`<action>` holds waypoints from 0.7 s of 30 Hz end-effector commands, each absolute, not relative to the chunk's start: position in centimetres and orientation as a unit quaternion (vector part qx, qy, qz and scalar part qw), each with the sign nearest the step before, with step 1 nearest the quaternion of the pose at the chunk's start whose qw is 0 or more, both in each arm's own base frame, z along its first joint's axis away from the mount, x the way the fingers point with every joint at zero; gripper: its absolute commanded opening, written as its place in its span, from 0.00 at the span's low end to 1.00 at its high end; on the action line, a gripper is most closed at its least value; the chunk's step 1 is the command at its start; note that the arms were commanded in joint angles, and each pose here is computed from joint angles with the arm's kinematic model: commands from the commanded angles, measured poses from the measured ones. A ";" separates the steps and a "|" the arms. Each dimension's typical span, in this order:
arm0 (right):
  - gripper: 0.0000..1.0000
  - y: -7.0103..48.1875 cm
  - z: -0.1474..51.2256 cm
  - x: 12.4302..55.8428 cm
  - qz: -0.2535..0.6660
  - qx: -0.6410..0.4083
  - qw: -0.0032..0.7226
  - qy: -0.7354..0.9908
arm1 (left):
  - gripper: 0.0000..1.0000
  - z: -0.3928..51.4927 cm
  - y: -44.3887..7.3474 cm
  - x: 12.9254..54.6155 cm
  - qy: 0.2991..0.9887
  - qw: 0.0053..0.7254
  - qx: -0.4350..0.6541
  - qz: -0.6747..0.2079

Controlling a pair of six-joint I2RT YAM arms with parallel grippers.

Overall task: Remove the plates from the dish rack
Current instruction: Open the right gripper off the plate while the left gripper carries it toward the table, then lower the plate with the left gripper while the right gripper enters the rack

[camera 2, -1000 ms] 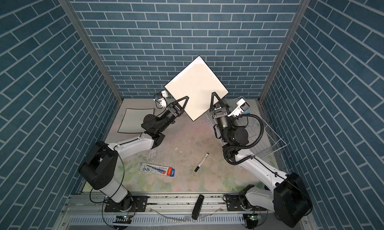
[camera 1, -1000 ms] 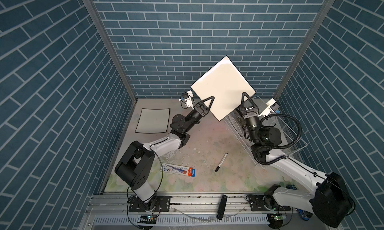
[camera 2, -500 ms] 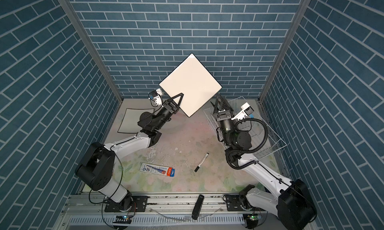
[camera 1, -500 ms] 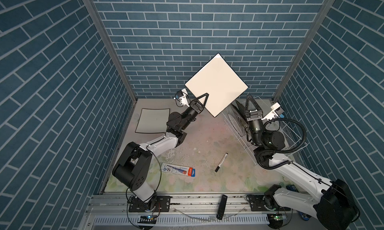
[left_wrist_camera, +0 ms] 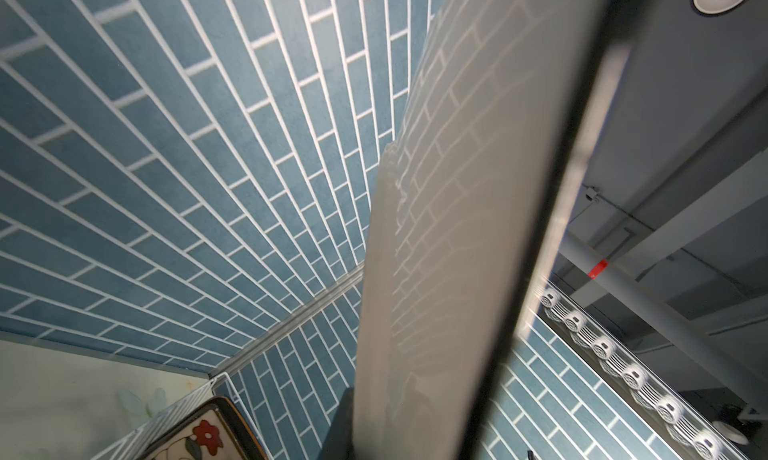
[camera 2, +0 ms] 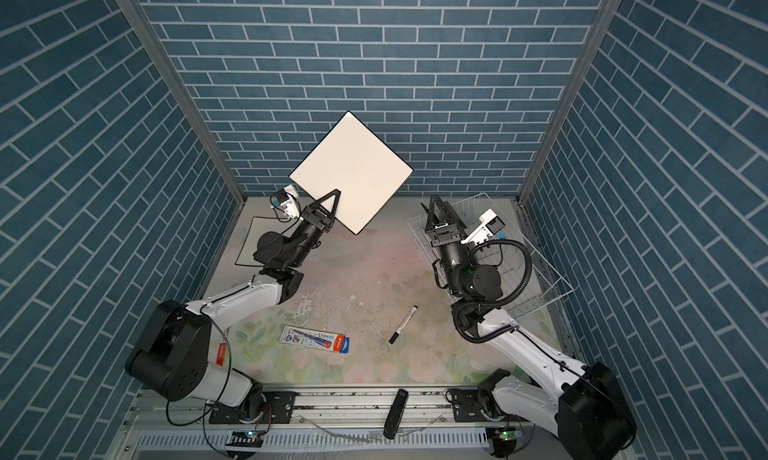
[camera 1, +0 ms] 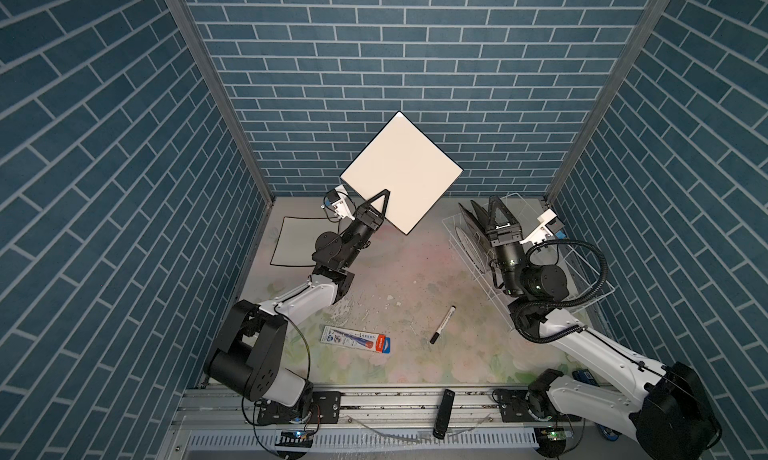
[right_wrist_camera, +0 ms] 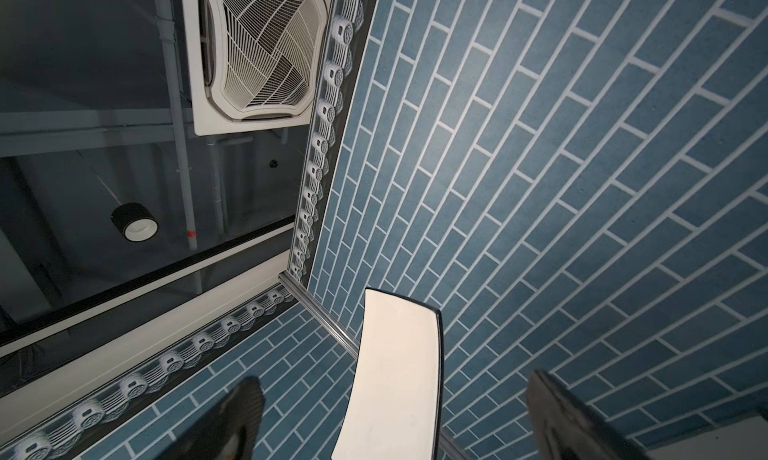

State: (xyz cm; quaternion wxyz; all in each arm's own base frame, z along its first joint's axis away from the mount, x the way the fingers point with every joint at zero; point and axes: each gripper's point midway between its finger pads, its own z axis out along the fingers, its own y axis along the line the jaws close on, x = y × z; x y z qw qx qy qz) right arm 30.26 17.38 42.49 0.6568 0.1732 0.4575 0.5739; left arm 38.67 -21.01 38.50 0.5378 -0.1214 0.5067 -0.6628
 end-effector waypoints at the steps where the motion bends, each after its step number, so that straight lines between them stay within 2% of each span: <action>1: 0.99 18.4 40.5 30.8 0.578 0.172 0.629 0.490 | 0.00 44.0 -16.8 35.9 0.412 0.593 -0.101 -0.684; 7: 0.99 20.9 37.8 31.4 0.581 0.144 0.589 0.543 | 0.00 42.8 -12.2 36.0 0.412 0.619 -0.135 -0.655; 13: 0.99 24.2 35.2 32.2 0.586 0.108 0.535 0.599 | 0.00 39.1 -8.1 36.7 0.430 0.630 -0.187 -0.619; 21: 0.99 27.0 30.4 32.8 0.540 0.074 0.480 0.687 | 0.00 35.6 -4.5 36.7 0.449 0.643 -0.226 -0.577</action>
